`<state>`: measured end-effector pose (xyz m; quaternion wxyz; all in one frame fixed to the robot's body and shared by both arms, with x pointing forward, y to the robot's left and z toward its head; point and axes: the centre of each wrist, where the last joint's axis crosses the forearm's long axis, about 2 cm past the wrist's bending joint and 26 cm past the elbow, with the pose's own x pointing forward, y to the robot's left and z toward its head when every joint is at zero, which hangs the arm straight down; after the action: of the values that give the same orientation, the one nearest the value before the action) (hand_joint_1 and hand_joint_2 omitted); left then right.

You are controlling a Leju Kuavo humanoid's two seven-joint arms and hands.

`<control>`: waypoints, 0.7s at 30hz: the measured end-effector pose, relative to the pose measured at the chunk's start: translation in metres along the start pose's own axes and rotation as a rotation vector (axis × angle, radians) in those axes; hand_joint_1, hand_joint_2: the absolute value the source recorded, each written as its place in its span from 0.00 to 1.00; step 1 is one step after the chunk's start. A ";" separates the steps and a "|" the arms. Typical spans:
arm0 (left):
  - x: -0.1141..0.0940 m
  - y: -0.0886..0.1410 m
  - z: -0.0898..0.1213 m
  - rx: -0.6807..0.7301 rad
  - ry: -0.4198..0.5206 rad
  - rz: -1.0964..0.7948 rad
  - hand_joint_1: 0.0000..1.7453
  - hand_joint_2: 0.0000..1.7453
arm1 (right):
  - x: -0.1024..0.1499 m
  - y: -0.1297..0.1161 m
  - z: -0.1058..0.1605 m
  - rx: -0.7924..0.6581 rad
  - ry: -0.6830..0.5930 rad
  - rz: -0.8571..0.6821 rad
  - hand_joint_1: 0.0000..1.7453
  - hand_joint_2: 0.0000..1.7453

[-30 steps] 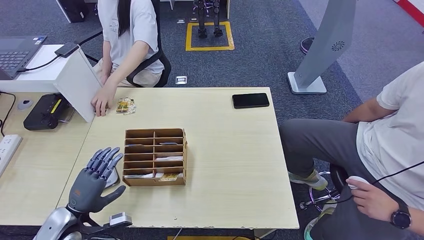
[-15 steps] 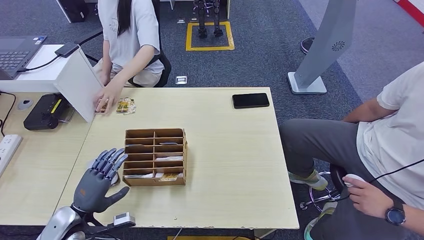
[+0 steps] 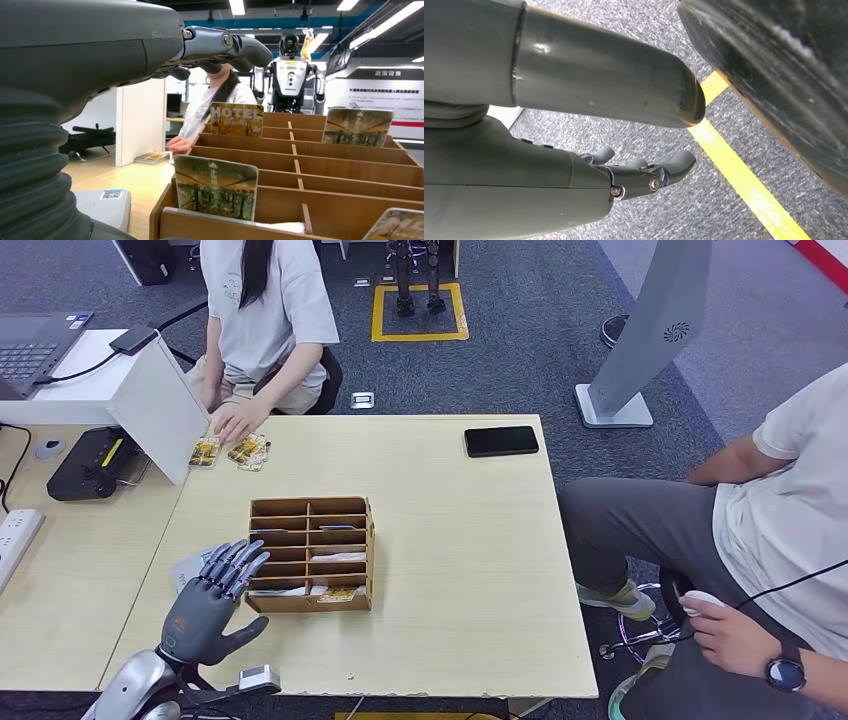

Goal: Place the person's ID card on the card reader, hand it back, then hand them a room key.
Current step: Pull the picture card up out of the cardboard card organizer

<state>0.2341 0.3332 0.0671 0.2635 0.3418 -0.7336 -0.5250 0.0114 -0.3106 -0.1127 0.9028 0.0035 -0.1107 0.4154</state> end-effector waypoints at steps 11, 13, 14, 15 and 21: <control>-0.001 -0.004 -0.001 -0.015 0.020 0.010 0.00 1.00 | 0.000 0.000 0.000 -0.009 0.000 0.014 0.00 0.00; 0.000 -0.004 -0.001 -0.016 0.025 0.010 0.00 1.00 | 0.000 0.000 0.000 -0.009 0.000 0.015 0.00 0.00; 0.000 -0.004 -0.002 -0.016 0.029 0.009 0.00 1.00 | 0.000 0.000 0.000 -0.010 0.000 0.016 0.00 0.00; 0.000 -0.005 -0.002 -0.015 0.032 0.009 0.00 1.00 | 0.000 0.000 0.000 -0.010 0.000 0.016 0.00 0.00; 0.002 -0.006 -0.006 -0.009 0.047 0.011 0.00 1.00 | 0.000 0.000 0.000 -0.012 0.000 0.017 0.00 0.00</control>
<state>0.2389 0.3265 0.0633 0.2851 0.3490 -0.7266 -0.5186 0.0114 -0.3108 -0.1126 0.8993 -0.0030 -0.1134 0.4224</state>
